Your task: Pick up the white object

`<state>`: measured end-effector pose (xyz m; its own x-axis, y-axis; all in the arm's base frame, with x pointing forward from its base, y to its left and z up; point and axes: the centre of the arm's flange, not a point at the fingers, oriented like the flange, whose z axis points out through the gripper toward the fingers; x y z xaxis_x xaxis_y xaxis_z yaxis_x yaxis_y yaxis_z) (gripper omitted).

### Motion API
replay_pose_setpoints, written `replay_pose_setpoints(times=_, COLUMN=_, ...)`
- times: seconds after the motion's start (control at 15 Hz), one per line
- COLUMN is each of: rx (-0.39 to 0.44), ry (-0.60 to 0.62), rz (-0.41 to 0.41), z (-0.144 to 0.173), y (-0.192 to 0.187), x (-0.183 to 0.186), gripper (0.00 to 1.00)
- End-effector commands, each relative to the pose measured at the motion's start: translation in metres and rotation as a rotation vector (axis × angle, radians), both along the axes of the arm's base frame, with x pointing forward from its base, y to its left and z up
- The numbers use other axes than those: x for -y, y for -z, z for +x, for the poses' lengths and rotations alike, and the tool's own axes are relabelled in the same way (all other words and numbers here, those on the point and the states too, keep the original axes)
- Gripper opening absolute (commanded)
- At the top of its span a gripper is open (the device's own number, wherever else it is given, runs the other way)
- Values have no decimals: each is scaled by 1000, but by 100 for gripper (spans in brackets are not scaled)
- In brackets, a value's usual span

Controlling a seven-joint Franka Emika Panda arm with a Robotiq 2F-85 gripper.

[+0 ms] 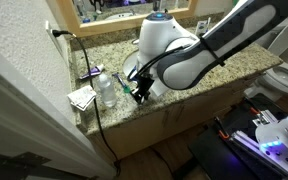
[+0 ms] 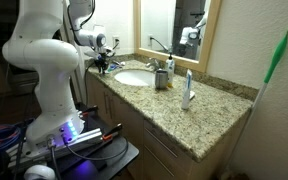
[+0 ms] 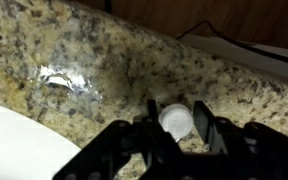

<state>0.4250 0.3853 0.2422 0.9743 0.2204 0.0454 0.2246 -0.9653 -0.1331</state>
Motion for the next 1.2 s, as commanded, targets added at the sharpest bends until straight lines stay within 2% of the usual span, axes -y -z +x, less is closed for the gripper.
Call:
replay_pose_setpoints(times=0.0, rx=-12, ry=1, rz=-11, z=0, y=-4, x=4, gripper=45)
replay_pose_setpoints(times=0.13, rx=-18, ry=-1, rz=-14, z=0, y=-4, x=4, gripper=48)
replay_pose_setpoints(times=0.2, rx=-20, ry=-1, rz=-16, z=0, y=-4, x=4, gripper=52)
replay_pose_setpoints(times=0.27, rx=-24, ry=0, rz=-19, z=0, y=-4, x=4, gripper=60)
replay_pose_setpoints(times=0.33, rx=-22, ry=5, rz=-23, z=0, y=-4, x=4, gripper=75)
replay_pose_setpoints(times=0.4, rx=-22, ry=4, rz=-23, z=-1, y=-4, x=4, gripper=84)
replay_pose_setpoints(times=0.53, rx=-16, ry=3, rz=-26, z=-2, y=-7, x=3, gripper=98)
replay_pose_setpoints(times=0.6, rx=-11, ry=2, rz=-26, z=-2, y=-9, x=3, gripper=100)
replay_pose_setpoints(times=0.93, rx=-15, ry=-3, rz=-23, z=-1, y=-10, x=2, gripper=100)
replay_pose_setpoints(times=1.0, rx=-21, ry=-6, rz=-19, z=-1, y=-9, x=2, gripper=81)
replay_pose_setpoints(times=1.13, rx=-22, ry=-6, rz=-23, z=-1, y=-8, x=2, gripper=68)
